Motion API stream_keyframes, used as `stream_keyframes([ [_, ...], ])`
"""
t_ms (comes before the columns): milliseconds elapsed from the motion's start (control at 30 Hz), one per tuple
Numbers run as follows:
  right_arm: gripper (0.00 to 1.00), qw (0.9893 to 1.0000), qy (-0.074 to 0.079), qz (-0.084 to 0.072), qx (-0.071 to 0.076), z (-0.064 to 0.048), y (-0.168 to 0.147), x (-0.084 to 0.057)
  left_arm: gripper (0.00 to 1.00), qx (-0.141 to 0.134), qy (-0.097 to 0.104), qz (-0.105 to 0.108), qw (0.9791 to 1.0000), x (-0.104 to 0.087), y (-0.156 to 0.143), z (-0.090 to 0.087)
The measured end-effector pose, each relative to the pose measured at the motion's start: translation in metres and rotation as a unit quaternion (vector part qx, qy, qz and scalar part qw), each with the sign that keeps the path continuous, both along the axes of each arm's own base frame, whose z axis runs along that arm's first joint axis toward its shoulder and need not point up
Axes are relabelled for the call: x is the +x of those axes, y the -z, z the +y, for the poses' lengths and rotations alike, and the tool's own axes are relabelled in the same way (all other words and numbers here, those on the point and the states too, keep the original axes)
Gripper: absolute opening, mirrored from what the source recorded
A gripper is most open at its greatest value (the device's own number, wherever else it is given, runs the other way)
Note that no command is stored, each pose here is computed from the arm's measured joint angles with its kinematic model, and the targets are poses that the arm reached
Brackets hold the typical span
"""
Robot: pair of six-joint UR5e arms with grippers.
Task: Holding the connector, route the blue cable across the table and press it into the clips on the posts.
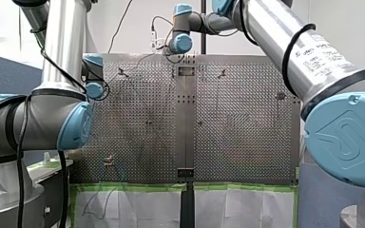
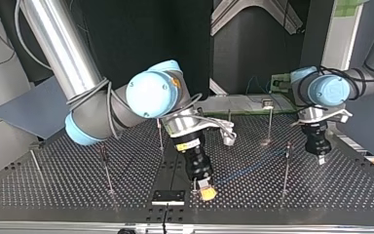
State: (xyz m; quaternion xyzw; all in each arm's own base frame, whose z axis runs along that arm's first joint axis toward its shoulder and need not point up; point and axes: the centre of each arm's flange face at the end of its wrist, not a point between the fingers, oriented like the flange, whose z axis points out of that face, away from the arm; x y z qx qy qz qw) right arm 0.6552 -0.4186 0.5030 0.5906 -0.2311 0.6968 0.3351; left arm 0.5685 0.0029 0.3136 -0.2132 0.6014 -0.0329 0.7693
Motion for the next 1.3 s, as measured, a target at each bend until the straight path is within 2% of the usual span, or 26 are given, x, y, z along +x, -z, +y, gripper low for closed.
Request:
stream_keyframes([
  [100, 0.0, 0.9999, 0.008, 0.009, 0.008, 0.004, 0.01, 0.002, 0.0, -0.007, -0.007, 0.001, 0.9999, -0.01, 0.001, 0.0],
  [267, 0.0, 0.9994, 0.012, 0.026, 0.022, 0.011, 0.032, 0.006, 0.0, -0.018, -0.011, -0.004, 0.9998, -0.024, 0.01, 0.0],
  [433, 0.0, 0.9987, 0.009, 0.039, 0.031, 0.019, 0.048, 0.01, 0.0, -0.027, -0.021, 0.016, 0.9993, -0.039, 0.03, 0.0],
  [633, 0.0, 0.9984, -0.001, 0.044, 0.035, 0.033, 0.055, 0.019, 0.0, -0.032, -0.025, 0.028, 0.9988, -0.05, 0.041, -0.001],
  [800, 0.0, 0.9979, 0.003, 0.05, 0.042, 0.042, 0.064, 0.023, 0.0, -0.038, -0.018, 0.019, 0.9989, -0.061, 0.032, -0.007],
  [867, 0.0, 0.9975, 0.007, 0.054, 0.046, 0.042, 0.071, 0.023, 0.21, -0.043, -0.014, 0.012, 0.9989, -0.064, 0.026, -0.01],
  [900, 0.0, 0.9973, 0.01, 0.056, 0.048, 0.042, 0.074, 0.023, 0.21, -0.045, -0.013, 0.011, 0.9989, -0.065, 0.025, -0.011],
  [967, 0.0, 0.9965, 0.017, 0.062, 0.053, 0.041, 0.083, 0.021, 0.43, -0.048, -0.011, 0.014, 0.9987, -0.068, 0.024, -0.014],
  [1000, 0.0, 0.9961, 0.019, 0.066, 0.056, 0.041, 0.087, 0.02, 0.43, -0.049, -0.01, 0.016, 0.9986, -0.069, 0.024, -0.015],
  [1033, 0.0, 0.9955, 0.022, 0.07, 0.059, 0.04, 0.093, 0.019, 0.53, -0.05, -0.009, 0.021, 0.9985, -0.07, 0.024, -0.016],
  [1067, 0.0, 0.9951, 0.023, 0.074, 0.061, 0.04, 0.098, 0.019, 0.68, -0.05, -0.009, 0.025, 0.9984, -0.071, 0.025, -0.017],
  [1100, 0.0, 0.9947, 0.024, 0.077, 0.063, 0.04, 0.102, 0.019, 0.68, -0.051, -0.008, 0.029, 0.9982, -0.072, 0.026, -0.019],
  [1167, 0.0, 0.994, 0.025, 0.083, 0.067, 0.04, 0.11, 0.019, 0.92, -0.053, -0.006, 0.037, 0.9979, -0.074, 0.028, -0.021],
  [1200, 0.0, 0.9937, 0.025, 0.085, 0.069, 0.04, 0.113, 0.019, 0.92, -0.053, -0.005, 0.04, 0.9978, -0.075, 0.029, -0.022],
  [1233, 0.0, 0.9934, 0.025, 0.087, 0.071, 0.04, 0.118, 0.02, 1.0, -0.054, -0.004, 0.042, 0.9977, -0.076, 0.031, -0.024],
  [1300, 0.0, 0.9928, 0.025, 0.091, 0.073, 0.039, 0.124, 0.021, 1.0, -0.055, -0.002, 0.046, 0.9975, -0.078, 0.034, -0.026],
])
